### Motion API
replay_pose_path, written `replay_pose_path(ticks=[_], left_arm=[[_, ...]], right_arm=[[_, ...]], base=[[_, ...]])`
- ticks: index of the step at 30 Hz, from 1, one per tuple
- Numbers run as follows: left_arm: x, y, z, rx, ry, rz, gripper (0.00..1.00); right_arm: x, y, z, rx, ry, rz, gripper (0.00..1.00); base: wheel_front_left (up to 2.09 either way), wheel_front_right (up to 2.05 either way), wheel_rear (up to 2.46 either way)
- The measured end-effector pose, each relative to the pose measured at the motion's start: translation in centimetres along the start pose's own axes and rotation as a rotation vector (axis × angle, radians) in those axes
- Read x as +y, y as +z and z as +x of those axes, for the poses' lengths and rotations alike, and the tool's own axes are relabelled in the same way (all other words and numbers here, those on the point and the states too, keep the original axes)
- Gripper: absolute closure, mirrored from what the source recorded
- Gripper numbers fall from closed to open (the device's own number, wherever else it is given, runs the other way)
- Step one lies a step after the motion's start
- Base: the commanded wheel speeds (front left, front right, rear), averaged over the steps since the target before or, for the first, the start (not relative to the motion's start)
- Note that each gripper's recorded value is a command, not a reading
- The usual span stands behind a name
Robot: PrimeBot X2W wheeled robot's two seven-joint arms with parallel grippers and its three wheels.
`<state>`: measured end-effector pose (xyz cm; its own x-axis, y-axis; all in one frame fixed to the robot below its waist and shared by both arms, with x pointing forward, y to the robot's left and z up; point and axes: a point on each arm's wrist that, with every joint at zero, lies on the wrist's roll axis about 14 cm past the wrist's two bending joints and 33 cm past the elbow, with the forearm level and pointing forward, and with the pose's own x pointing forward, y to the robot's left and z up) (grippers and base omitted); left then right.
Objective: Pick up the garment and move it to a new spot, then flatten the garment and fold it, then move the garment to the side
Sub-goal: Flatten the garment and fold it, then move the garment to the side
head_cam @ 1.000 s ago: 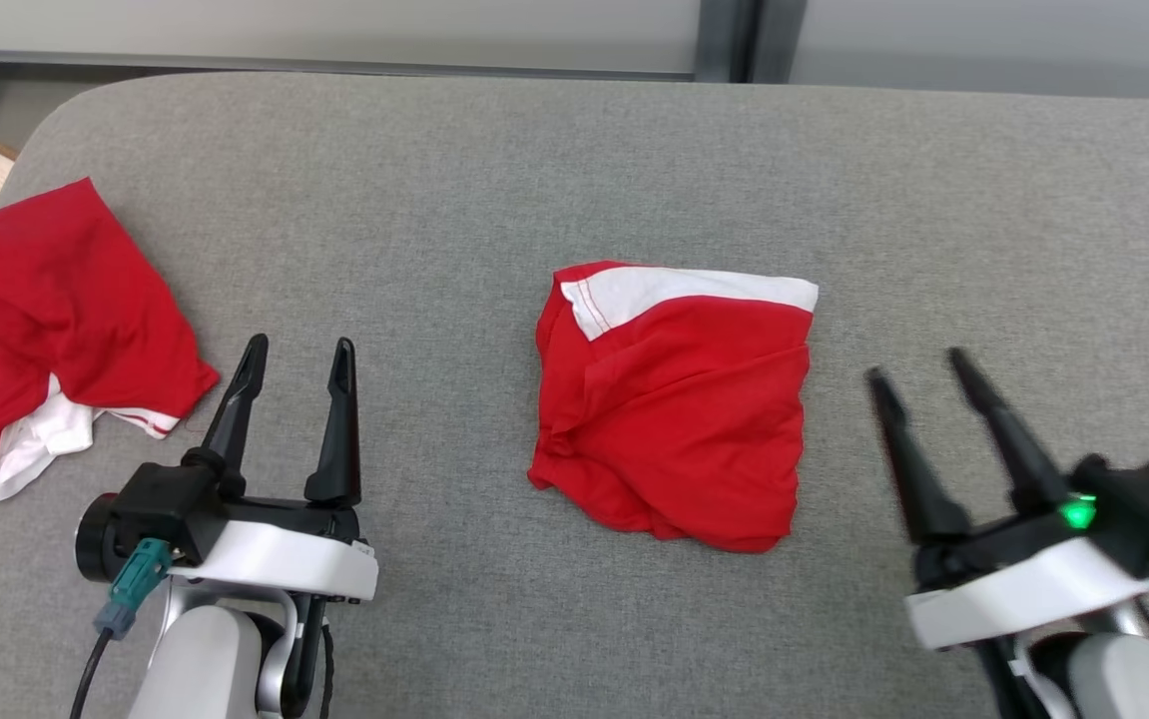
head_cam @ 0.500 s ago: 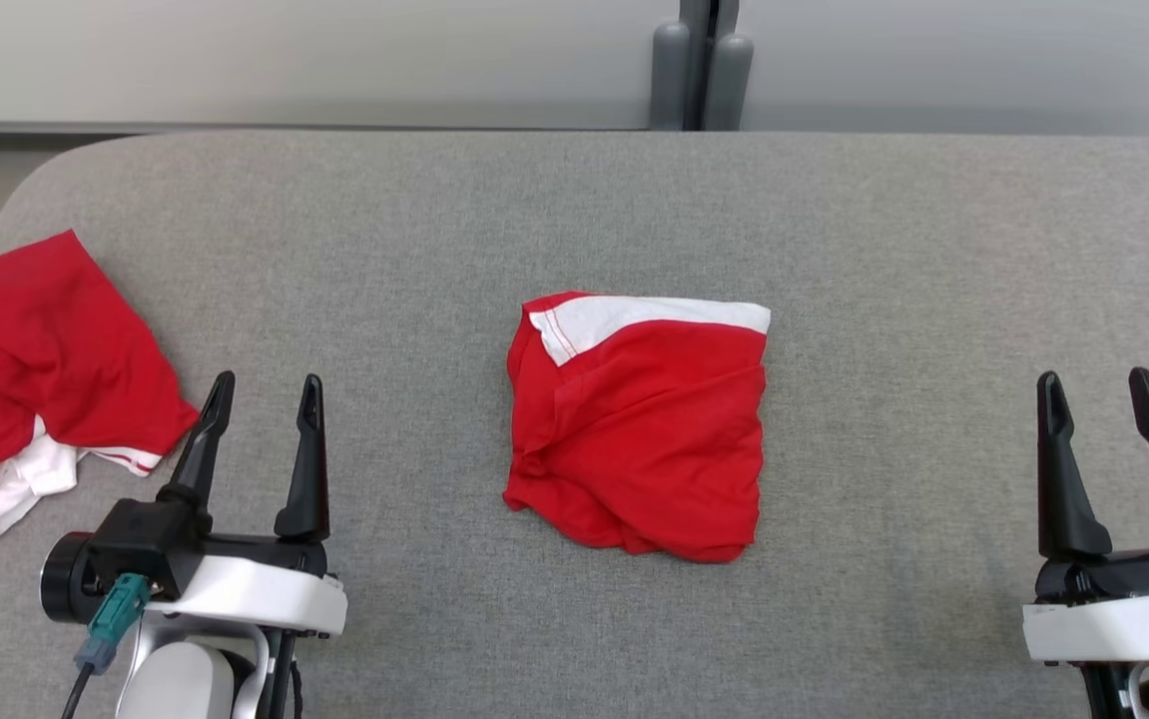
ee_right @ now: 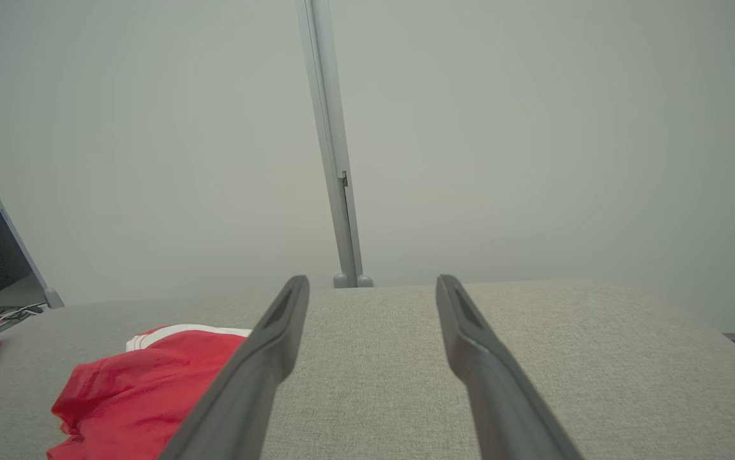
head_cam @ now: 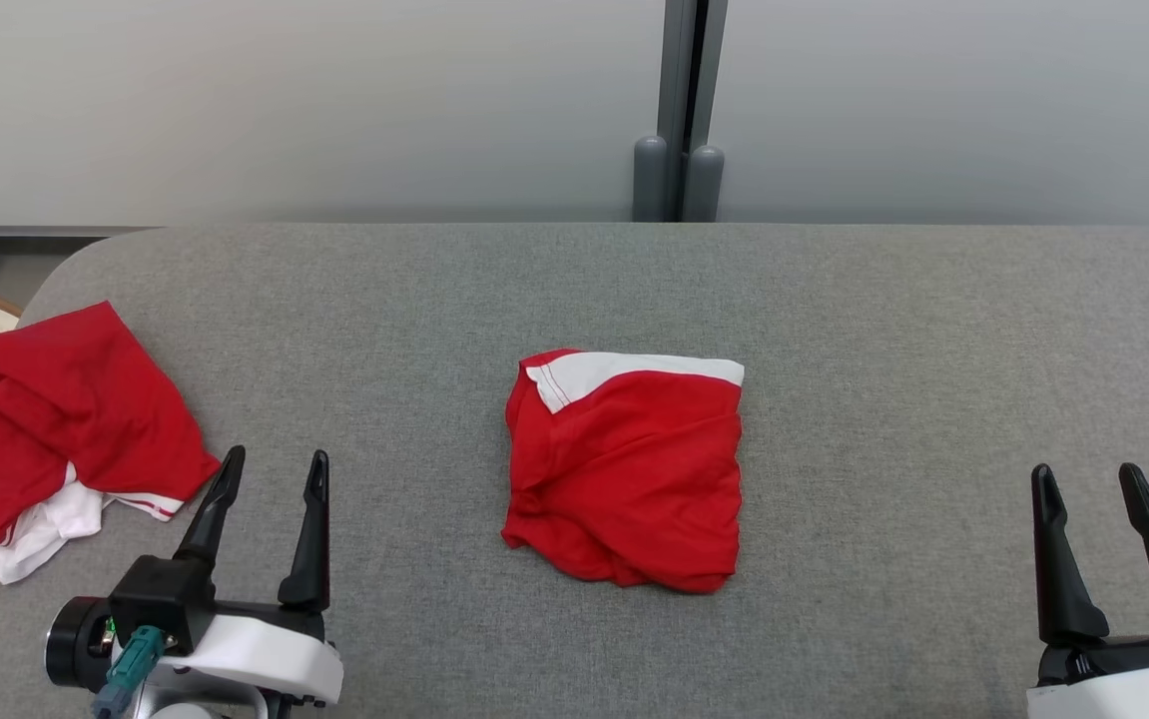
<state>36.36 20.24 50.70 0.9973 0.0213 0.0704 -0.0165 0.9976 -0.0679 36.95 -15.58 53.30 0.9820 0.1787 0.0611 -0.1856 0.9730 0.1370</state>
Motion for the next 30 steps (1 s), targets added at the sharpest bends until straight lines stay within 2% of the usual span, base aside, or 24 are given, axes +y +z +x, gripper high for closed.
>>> replay_pose_path(ticks=[7, 30], left_arm=[[-0.16, 0.32, -0.48, -0.003, -0.005, 0.005, 0.0], [-0.29, 0.08, -0.38, 0.006, 0.0, -0.001, 0.0]], right_arm=[[-0.1, 0.29, -0.93, 0.0, -0.01, 0.0, 0.0], [-0.2, -0.25, -0.47, 0.036, -0.014, -0.008, 0.0]], base=[[0.0, 0.0, 0.0], [0.0, 0.0, 0.0]])
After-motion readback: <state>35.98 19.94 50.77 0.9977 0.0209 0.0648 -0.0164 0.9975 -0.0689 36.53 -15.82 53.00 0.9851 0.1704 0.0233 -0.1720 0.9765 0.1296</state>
